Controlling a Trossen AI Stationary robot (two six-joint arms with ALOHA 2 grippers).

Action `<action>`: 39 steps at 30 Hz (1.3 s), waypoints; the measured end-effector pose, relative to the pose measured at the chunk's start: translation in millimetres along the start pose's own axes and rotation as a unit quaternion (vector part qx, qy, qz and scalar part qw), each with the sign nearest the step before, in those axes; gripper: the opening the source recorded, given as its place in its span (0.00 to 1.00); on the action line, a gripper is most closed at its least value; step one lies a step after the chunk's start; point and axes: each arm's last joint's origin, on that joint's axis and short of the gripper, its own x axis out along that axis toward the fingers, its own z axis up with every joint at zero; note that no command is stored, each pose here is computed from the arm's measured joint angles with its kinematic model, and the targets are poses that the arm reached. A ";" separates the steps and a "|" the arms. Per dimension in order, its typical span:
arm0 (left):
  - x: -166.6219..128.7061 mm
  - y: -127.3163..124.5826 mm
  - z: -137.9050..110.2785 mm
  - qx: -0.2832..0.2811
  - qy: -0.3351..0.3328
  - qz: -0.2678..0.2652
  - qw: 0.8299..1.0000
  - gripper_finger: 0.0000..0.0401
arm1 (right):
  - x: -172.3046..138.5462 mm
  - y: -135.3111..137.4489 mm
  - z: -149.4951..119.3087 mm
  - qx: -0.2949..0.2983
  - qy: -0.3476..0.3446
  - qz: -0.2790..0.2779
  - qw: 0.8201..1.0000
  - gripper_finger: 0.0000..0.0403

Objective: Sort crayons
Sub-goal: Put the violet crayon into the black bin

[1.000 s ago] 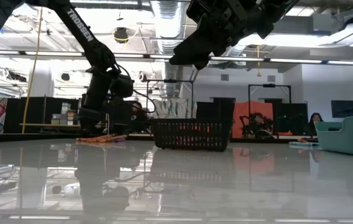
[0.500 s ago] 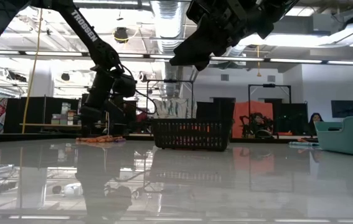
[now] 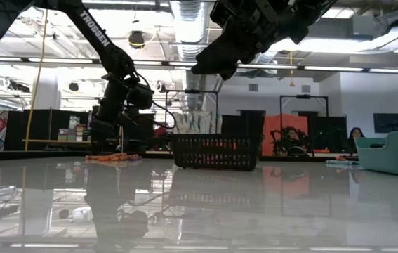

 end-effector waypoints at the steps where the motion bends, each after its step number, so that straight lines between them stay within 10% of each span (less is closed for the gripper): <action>1: 0.0 0.0 0.0 0.000 0.000 0.000 1.000 0.01 | 0.0 0.0 0.0 0.000 0.000 0.000 1.000 0.40; 28: -4.6 -0.1 -0.9 0.004 0.007 0.019 1.000 0.01 | 0.0 0.0 -0.5 -0.002 0.003 0.000 1.000 0.40; 39: -80.6 -18.5 8.4 0.019 -0.135 0.003 0.991 0.00 | -29.1 -8.5 -1.8 0.009 0.049 -0.020 0.999 0.40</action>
